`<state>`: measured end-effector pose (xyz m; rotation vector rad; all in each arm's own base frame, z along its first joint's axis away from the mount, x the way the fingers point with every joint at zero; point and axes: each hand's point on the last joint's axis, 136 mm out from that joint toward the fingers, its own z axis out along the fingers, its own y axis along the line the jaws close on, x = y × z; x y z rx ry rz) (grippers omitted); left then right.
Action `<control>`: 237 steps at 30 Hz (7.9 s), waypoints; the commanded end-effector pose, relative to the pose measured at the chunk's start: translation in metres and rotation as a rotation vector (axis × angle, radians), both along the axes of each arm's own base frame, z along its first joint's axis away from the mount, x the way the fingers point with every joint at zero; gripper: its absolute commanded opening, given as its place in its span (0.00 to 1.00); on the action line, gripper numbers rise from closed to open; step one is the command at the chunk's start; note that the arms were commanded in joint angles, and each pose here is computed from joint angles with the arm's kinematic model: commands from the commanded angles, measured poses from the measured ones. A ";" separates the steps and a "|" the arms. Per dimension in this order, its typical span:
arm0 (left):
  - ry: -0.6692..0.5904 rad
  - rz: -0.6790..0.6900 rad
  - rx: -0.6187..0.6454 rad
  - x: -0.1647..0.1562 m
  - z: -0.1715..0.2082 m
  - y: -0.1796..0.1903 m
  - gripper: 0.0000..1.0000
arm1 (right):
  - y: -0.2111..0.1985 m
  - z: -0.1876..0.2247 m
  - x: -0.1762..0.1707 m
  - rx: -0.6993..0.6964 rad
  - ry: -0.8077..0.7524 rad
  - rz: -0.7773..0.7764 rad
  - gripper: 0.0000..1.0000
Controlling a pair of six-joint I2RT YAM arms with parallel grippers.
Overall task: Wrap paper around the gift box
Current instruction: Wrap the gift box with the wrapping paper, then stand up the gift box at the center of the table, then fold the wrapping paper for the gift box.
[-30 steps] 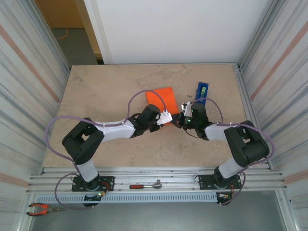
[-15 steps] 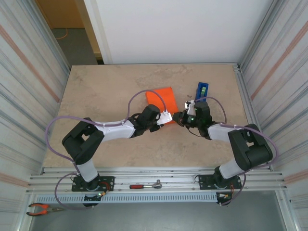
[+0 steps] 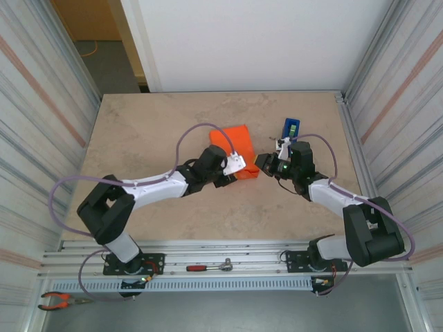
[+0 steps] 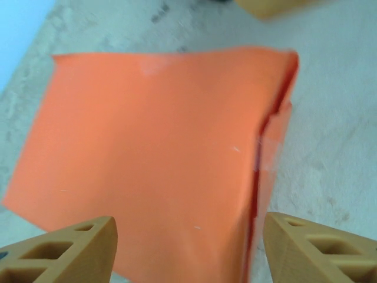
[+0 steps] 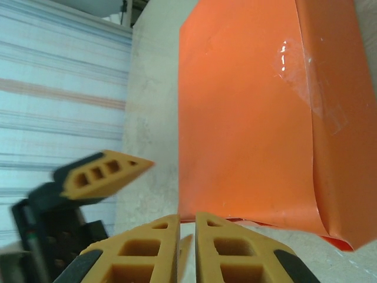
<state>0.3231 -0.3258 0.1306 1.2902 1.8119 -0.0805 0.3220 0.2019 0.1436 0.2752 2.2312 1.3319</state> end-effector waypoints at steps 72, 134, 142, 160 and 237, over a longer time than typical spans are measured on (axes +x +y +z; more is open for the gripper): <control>0.440 0.659 -0.736 0.146 0.038 0.103 0.90 | 0.016 0.033 0.044 -0.082 -0.028 0.012 0.40; 0.333 0.186 -1.006 0.105 0.115 0.017 0.00 | -0.071 0.037 0.091 -0.075 0.105 -0.122 0.51; 0.208 0.062 -0.978 0.058 0.104 0.027 0.00 | -0.074 0.066 0.071 -0.127 0.045 -0.129 0.60; 0.166 0.052 -0.973 0.007 0.101 0.042 0.31 | -0.014 0.079 0.053 -0.385 0.015 0.028 0.75; 0.115 0.344 -0.717 0.025 0.081 0.045 0.99 | -0.011 0.106 0.037 -0.510 -0.061 -0.011 0.98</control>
